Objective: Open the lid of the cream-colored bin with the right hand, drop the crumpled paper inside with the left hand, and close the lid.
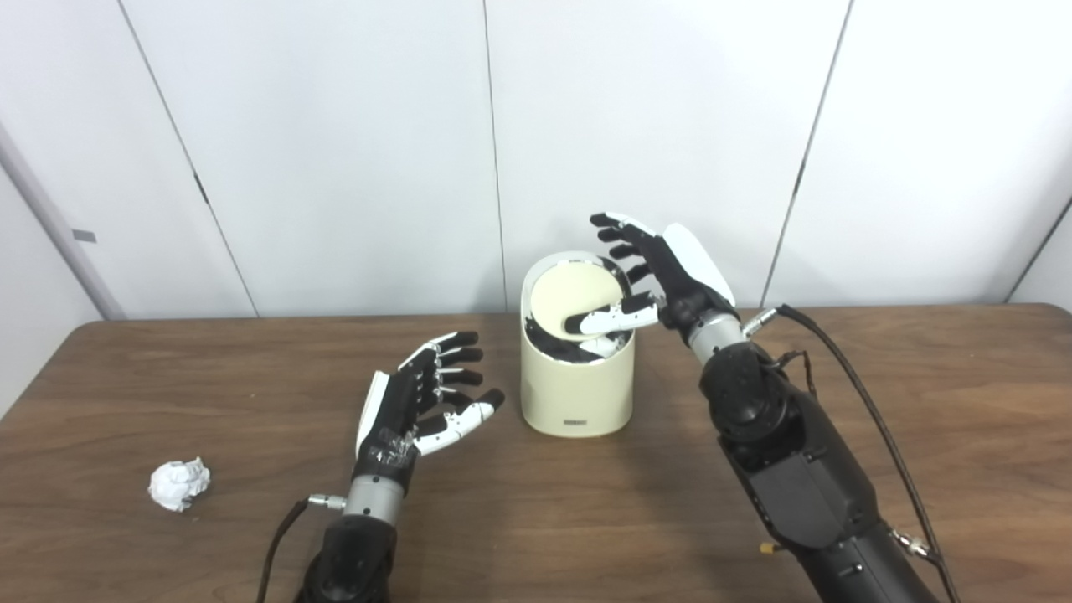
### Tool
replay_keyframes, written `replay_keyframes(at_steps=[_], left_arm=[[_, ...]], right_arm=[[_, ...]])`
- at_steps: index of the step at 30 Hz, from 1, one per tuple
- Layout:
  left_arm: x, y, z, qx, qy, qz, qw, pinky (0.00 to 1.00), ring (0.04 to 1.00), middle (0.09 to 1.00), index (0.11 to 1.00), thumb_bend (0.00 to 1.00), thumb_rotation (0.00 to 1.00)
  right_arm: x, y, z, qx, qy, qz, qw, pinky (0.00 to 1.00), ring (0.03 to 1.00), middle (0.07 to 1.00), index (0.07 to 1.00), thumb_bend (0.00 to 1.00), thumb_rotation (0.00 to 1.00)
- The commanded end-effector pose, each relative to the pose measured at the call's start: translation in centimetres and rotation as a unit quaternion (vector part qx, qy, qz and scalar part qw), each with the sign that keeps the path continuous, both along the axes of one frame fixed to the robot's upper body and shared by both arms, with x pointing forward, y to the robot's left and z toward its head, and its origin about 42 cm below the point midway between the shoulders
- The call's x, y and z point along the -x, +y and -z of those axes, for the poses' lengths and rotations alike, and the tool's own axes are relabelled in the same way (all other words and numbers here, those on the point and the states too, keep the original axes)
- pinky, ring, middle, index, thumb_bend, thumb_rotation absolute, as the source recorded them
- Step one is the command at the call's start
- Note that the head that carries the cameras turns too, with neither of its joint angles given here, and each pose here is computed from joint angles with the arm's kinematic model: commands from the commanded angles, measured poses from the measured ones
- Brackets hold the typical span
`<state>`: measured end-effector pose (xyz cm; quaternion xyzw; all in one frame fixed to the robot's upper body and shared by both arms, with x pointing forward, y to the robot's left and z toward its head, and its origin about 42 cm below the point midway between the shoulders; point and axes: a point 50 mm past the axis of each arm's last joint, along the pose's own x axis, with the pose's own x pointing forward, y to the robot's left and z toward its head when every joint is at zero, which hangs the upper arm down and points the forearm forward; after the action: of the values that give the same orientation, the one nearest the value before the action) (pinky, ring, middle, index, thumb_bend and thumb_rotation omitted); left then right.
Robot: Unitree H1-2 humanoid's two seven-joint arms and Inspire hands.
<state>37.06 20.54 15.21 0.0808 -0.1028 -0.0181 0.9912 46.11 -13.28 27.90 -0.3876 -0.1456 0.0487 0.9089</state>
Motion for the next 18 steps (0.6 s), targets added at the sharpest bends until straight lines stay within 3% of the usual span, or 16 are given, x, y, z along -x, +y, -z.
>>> replay_keyframes(at_steps=[1, 15, 18], left_arm=[[-0.41, -0.15, -1.93, 0.002, -0.039, 0.002, 0.999, 0.54, 0.666, 0.744, 0.779, 0.63, 0.10], [-0.79, 0.10, -2.19, 0.003, -0.044, 0.004, 0.999, 0.54, 0.657, 0.737, 0.782, 0.63, 0.08], [-0.83, 0.17, -2.26, 0.001, -0.044, 0.004, 0.999, 0.55, 0.665, 0.740, 0.784, 0.63, 0.08]], right_arm=[[-0.53, -0.03, -0.52, 0.031, -0.015, 0.011, 0.999, 0.66, 0.796, 0.838, 0.837, 0.79, 0.02], [-0.49, -0.50, -0.55, 0.011, -0.011, 0.014, 1.000, 0.65, 0.793, 0.839, 0.836, 0.78, 0.00], [-0.30, -0.79, -1.05, -0.041, 0.003, 0.007, 0.999, 0.62, 0.785, 0.840, 0.841, 0.75, 0.14]])
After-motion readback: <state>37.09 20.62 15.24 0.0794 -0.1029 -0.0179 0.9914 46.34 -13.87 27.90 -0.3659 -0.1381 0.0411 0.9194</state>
